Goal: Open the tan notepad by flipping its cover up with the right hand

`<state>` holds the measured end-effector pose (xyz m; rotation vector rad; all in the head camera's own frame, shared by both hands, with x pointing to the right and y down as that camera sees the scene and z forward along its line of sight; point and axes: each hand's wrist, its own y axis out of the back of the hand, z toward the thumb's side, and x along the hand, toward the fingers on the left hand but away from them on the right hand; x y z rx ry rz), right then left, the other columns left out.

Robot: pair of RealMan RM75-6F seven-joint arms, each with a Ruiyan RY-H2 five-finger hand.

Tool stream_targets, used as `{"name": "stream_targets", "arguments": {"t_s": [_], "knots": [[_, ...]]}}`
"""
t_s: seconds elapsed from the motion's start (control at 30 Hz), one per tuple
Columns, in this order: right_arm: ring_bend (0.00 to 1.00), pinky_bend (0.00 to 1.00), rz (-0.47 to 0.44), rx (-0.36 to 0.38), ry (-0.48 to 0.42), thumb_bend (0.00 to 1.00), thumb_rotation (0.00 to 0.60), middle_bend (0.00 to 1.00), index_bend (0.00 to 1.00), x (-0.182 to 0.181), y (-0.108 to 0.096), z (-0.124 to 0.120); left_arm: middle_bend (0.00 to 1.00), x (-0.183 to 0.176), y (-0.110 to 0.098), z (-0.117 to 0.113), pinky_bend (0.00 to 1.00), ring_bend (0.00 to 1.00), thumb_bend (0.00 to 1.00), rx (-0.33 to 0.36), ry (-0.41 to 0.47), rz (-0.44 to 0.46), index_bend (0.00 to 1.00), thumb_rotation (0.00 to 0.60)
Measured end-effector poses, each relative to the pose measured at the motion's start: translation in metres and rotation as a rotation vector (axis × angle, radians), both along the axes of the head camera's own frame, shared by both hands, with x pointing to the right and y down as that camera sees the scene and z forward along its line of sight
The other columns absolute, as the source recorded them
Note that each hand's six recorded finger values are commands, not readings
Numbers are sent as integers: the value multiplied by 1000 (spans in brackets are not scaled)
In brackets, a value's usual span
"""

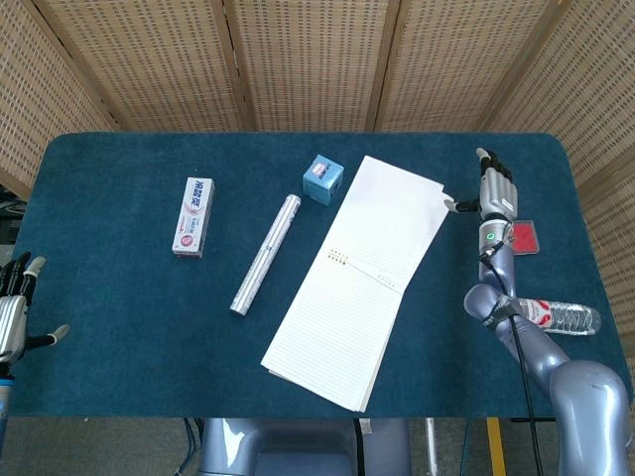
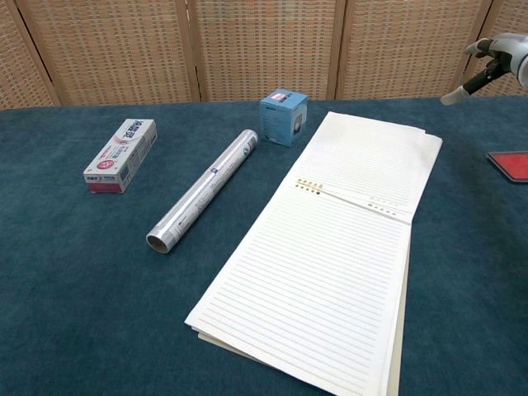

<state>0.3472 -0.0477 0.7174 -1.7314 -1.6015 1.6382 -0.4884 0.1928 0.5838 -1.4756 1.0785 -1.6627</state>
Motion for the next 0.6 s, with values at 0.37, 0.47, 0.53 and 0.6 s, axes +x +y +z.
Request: {"name": "stream_targets", "arguments": {"t_s": [0.37,0.47,0.53,0.6], "knots": [[0,0,-348,203,123,0,600,0,0,0,43,-57,0,5,1,-13,0,0,0,62,8,38,0,600],[0,0,-474,279,160,0,600,0,0,5,83,-79,0,7,4,-19,0,0,0,78,26,54,0,600],[0,0,-552,303,169,0,600,0,0,11,121,-92,0,9,6,-22,0,0,0,85,37,64,0,600],[0,0,-594,303,170,0,600,0,0,18,156,-102,0,10,8,-25,0,0,0,93,46,74,0,600]]}}
